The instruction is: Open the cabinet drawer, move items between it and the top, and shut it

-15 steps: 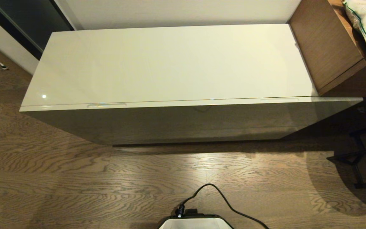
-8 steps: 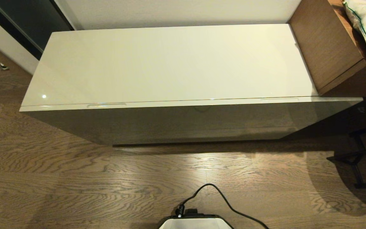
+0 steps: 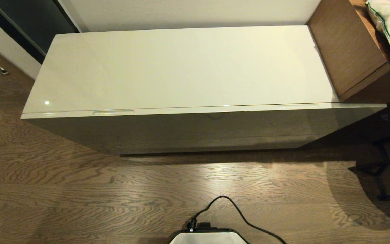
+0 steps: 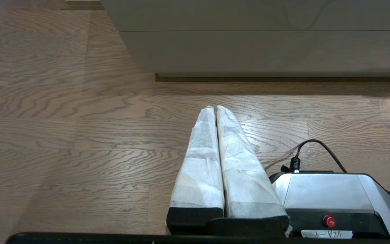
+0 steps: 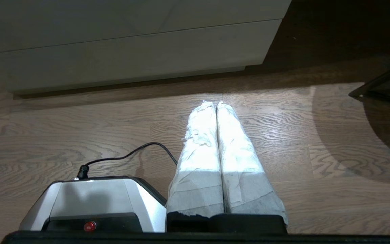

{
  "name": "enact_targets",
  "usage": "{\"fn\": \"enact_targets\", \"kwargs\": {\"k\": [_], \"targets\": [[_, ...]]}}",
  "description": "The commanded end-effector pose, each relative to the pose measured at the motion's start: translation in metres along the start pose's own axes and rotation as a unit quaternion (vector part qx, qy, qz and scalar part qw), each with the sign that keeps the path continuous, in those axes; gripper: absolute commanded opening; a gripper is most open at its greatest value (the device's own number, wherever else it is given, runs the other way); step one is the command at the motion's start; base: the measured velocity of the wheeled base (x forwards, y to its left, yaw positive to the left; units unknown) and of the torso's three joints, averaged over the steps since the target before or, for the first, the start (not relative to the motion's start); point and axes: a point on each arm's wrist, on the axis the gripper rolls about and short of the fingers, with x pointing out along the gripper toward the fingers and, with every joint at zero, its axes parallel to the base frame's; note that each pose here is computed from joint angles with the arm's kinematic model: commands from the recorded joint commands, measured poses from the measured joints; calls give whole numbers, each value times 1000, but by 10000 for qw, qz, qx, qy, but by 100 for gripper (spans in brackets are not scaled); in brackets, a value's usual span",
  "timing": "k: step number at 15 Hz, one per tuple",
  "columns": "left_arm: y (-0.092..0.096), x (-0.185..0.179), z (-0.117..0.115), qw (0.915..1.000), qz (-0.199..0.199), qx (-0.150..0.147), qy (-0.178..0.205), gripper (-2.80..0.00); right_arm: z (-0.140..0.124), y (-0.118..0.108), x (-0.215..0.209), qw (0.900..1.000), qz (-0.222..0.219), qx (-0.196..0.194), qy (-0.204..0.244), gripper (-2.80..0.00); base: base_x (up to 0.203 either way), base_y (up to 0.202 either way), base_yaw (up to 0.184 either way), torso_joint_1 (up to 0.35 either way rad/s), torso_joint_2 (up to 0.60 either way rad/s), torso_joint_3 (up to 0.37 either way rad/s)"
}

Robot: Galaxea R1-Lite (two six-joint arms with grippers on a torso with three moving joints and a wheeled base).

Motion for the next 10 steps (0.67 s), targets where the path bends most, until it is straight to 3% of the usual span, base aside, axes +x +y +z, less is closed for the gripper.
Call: {"fn": "enact_targets", "kwargs": {"k": [1,10], "targets": [[0,0,0,10000,2,-2,-1,-280,0,0,0,10000,-5,3,4,-280,0,0,0,0,0,0],[0,0,0,10000,2,-1,-1,-280,0,0,0,10000,7,2,-3,-280,0,0,0,0,0,0]]}}
